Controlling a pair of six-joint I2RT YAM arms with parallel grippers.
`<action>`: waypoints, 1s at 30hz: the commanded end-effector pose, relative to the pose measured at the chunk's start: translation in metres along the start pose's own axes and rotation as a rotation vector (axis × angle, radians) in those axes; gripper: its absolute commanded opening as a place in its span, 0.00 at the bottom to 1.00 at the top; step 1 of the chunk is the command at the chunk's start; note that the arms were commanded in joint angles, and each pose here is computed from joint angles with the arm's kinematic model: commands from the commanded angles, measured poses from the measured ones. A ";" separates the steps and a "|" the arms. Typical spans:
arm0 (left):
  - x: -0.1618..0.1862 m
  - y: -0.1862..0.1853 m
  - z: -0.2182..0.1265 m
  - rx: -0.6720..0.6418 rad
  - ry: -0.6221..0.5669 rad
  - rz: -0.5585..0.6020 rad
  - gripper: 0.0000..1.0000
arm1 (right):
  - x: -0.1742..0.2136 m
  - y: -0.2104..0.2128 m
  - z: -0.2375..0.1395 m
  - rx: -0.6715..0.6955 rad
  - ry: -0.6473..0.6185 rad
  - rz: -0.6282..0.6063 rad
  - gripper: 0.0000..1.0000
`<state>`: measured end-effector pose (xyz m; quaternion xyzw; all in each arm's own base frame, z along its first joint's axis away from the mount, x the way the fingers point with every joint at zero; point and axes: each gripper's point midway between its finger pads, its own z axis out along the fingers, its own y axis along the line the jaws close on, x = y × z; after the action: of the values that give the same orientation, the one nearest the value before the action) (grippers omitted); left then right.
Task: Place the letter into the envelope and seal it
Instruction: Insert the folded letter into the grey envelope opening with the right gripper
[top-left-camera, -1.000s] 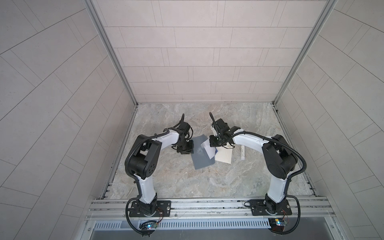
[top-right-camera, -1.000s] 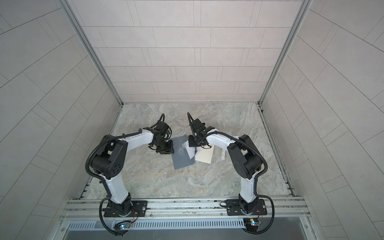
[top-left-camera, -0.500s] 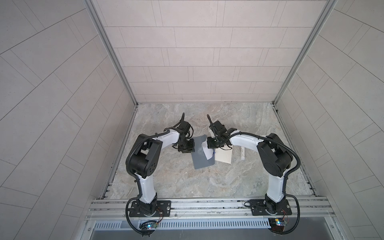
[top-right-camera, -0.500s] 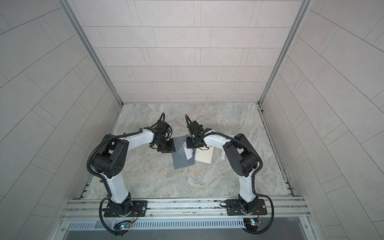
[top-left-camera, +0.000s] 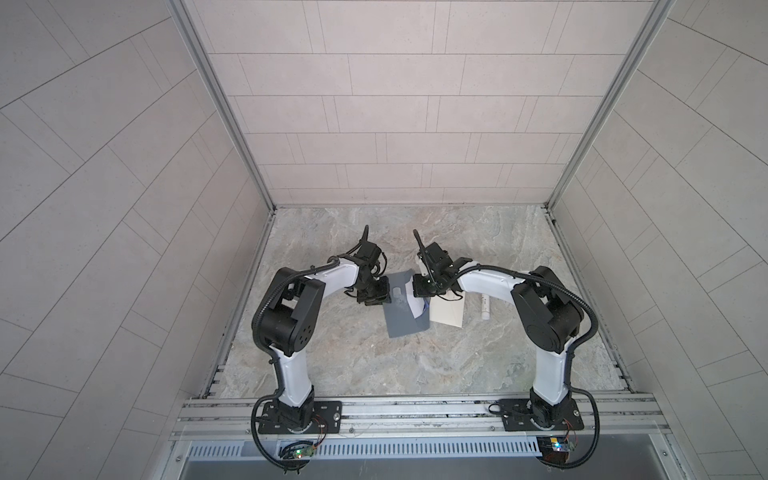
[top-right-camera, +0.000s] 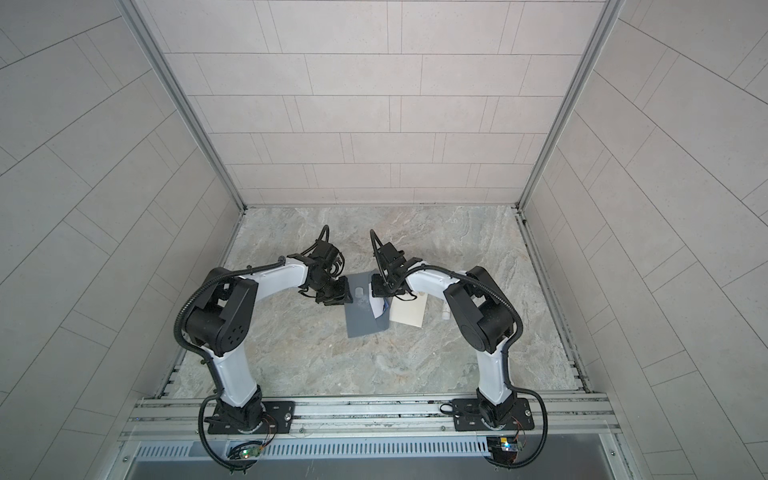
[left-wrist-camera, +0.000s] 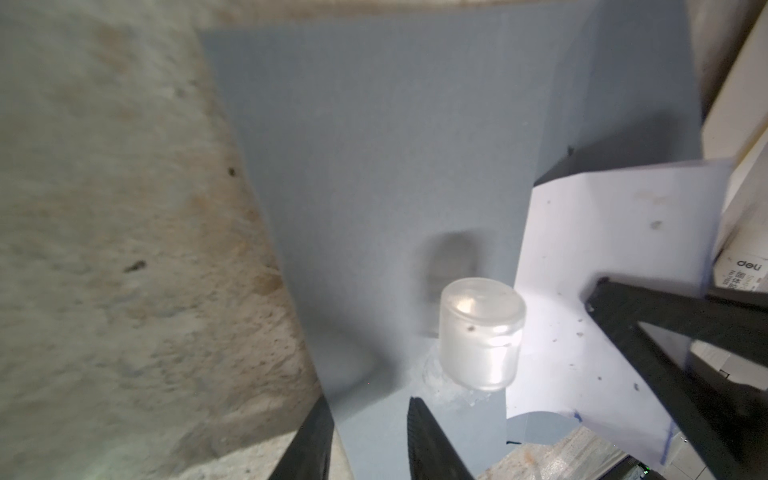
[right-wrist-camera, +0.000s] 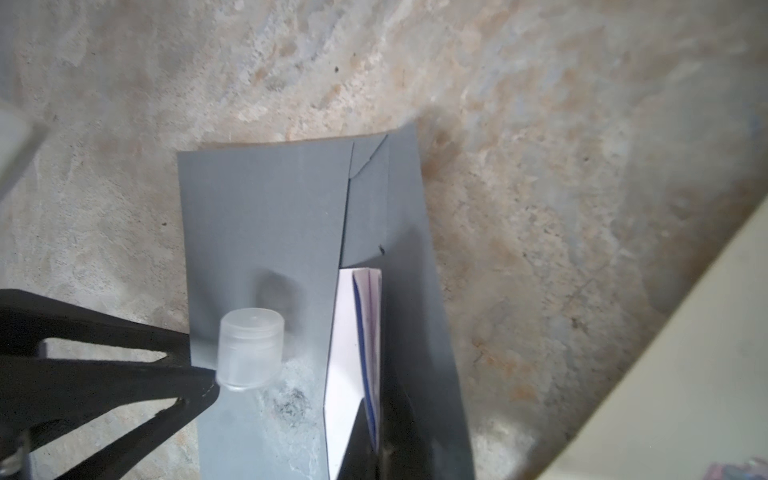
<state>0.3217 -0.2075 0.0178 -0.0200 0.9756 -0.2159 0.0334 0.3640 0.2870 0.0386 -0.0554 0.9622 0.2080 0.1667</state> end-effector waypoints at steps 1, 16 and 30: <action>0.034 0.048 0.034 -0.157 0.118 -0.061 0.37 | 0.012 -0.006 0.011 0.015 0.038 0.018 0.00; 0.036 0.058 0.039 -0.208 0.136 -0.062 0.27 | 0.016 -0.023 -0.022 0.148 0.056 -0.016 0.60; 0.041 0.041 0.044 -0.129 0.164 -0.022 0.17 | 0.030 -0.014 -0.011 0.083 0.163 -0.039 0.63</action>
<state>0.3289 -0.2144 0.0139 -0.0116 0.9729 -0.2280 0.0375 0.3386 0.2626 0.0336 -0.0727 0.9794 0.1504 0.1131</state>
